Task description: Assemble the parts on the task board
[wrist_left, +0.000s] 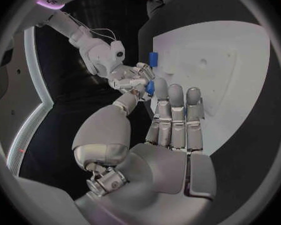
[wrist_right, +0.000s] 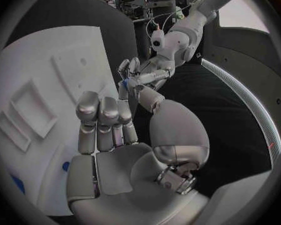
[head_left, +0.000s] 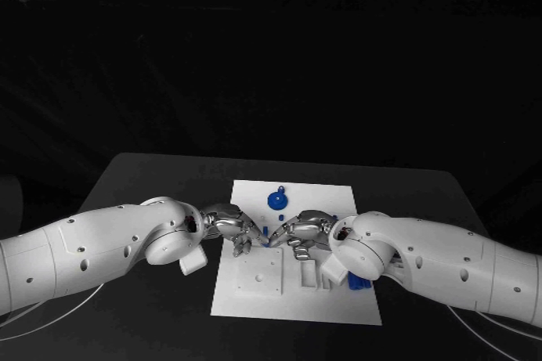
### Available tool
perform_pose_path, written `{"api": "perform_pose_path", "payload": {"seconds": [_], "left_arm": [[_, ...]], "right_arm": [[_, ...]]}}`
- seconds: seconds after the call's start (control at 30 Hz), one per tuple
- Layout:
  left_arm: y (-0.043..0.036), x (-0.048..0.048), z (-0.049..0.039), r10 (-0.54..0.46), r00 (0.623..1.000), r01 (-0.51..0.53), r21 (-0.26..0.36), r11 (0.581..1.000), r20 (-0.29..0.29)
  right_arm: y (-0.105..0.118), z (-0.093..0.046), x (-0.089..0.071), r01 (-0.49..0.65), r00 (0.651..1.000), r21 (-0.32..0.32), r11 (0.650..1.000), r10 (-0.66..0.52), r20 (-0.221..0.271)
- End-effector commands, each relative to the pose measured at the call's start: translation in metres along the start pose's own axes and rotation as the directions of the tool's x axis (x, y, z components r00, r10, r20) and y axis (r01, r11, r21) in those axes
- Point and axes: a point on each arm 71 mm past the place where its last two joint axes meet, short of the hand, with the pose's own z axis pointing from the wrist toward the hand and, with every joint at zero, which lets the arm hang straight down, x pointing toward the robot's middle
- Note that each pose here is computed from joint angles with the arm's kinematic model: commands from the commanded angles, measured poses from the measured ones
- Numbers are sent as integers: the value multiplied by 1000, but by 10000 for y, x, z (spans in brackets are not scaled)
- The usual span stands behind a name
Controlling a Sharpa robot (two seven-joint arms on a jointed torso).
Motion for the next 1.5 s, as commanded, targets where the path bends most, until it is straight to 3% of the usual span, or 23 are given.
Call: {"api": "perform_pose_path", "payload": {"seconds": [0.03, 0.87, 1.5], "left_arm": [[-22, 31, 10, 9, 1000, -9, 8, 1000, -27], [-63, 69, 28, -30, 997, 33, 41, 999, -68], [-71, 27, 21, -74, 997, 75, 62, 995, -19]], "right_arm": [[8, -1, 20, 10, 1000, -8, 1000, -11, -19], [4, 13, 3, 8, 1000, -2, 1000, -8, -6], [-6, 24, -15, 9, 1000, 13, 1000, -9, 11]]}}
